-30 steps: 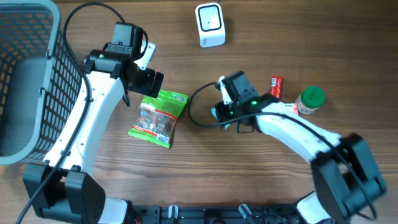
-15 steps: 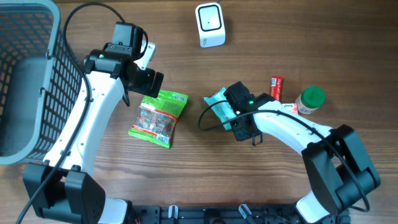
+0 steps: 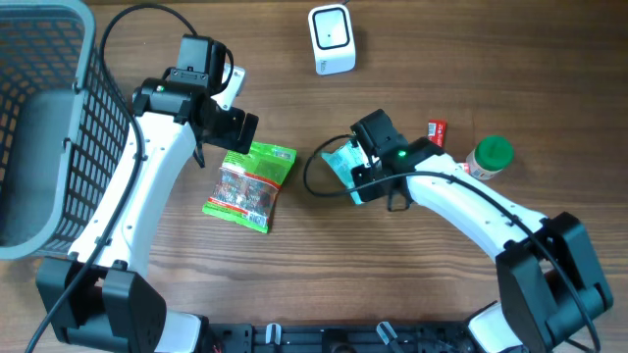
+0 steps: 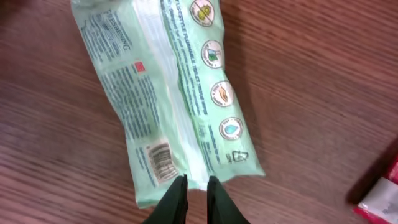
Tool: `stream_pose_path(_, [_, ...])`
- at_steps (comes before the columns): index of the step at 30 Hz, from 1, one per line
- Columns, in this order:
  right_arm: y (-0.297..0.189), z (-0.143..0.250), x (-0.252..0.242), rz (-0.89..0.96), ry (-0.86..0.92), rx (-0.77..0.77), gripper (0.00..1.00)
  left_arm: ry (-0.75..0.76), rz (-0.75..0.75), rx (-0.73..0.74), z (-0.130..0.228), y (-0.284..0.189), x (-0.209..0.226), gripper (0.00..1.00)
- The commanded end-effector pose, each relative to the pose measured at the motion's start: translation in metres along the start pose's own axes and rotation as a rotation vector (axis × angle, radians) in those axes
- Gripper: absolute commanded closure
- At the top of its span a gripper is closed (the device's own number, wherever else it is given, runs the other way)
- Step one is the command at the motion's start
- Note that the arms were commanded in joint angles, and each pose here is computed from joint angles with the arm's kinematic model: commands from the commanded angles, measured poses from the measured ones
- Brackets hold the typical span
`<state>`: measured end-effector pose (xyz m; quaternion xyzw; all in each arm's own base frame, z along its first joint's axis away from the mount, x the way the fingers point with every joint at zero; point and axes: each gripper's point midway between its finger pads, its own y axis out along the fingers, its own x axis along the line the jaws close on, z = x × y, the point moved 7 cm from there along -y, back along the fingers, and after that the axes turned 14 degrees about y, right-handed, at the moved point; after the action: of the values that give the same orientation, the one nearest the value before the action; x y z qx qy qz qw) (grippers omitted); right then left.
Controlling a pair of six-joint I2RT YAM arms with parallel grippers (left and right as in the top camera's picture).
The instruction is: Scan the item barcode
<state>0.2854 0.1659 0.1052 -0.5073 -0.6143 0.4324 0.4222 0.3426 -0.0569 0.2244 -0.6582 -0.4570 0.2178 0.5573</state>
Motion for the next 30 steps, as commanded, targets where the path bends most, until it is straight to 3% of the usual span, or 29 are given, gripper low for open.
stream_pose_path(1, [0.016,0.005,0.0,-0.007,-0.015,0.02,0.85,0.009,-0.014,-0.013,-0.003,-0.004,0.002,0.0])
stream_pose_path(7, [0.031,0.005,0.003,-0.021,-0.015,0.034,0.85,0.009,-0.014,-0.013,-0.003,-0.004,0.002,0.0])
stream_pose_path(20, [0.055,0.018,-0.001,0.006,-0.017,0.116,0.62,0.009,-0.014,-0.013,-0.003,-0.004,0.002,0.0])
stream_pose_path(24, [0.055,0.02,0.004,-0.043,-0.015,0.135,0.47,0.009,-0.014,-0.013,-0.003,-0.004,0.002,0.0])
stream_pose_path(30, [0.015,-0.002,0.015,-0.105,-0.045,0.042,0.47,0.009,-0.014,-0.013,-0.003,-0.004,0.002,0.0])
